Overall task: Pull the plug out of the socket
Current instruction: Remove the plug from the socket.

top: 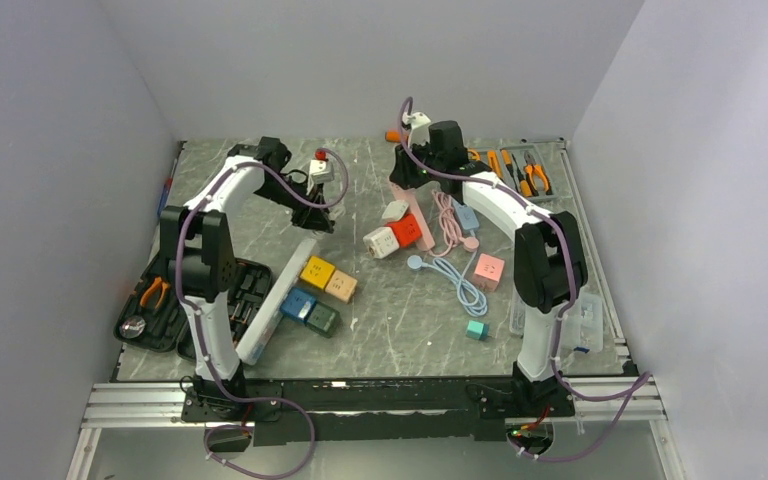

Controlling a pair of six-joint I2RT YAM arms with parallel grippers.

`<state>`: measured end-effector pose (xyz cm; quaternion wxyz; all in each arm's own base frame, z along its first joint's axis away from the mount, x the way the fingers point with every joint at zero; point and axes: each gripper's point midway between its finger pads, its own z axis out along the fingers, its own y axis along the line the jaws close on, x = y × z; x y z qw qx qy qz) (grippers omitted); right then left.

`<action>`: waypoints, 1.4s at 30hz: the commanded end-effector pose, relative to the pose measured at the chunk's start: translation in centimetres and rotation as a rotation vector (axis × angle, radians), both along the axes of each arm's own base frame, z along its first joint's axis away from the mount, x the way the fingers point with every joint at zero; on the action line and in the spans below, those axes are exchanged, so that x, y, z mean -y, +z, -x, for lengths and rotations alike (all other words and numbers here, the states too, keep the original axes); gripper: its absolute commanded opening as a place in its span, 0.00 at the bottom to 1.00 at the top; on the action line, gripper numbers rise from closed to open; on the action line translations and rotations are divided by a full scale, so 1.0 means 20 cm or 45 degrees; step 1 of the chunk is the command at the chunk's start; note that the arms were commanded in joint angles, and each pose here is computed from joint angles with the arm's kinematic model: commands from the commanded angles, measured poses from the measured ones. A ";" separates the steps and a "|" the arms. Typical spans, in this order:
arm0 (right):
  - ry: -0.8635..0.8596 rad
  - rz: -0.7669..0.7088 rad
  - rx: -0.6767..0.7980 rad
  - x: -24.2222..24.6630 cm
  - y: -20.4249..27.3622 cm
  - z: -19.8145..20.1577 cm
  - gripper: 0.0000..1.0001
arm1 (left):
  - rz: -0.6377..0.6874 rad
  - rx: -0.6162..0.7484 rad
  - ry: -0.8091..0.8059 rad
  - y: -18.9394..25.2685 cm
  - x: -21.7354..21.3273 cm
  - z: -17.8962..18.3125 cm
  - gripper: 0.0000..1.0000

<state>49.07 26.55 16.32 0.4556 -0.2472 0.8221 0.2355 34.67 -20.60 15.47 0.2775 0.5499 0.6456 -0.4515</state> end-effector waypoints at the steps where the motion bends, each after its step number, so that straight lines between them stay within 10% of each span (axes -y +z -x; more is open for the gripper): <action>1: 0.057 -0.195 0.149 -0.05 0.39 0.05 0.00 | -0.133 0.187 0.364 -0.04 -0.06 -0.40 0.00; 14: 0.124 -0.306 0.172 -0.09 0.58 0.21 0.00 | -0.365 0.105 0.724 -0.26 -0.15 -0.76 0.17; 19: 0.114 -0.281 0.164 -0.11 0.57 0.24 0.00 | -0.435 0.091 0.678 -0.33 -0.11 -0.73 0.63; 21: 0.099 -0.273 0.162 -0.10 0.56 0.25 0.00 | -0.423 0.122 0.658 -0.32 -0.10 -0.71 0.97; 36: -0.016 -0.226 0.247 -0.08 0.71 0.27 0.00 | 0.083 0.094 0.656 0.51 -0.07 -0.41 0.99; 42: -0.045 -0.246 0.318 -0.09 0.83 0.30 0.00 | 0.200 -0.077 0.542 0.50 0.06 -0.15 0.99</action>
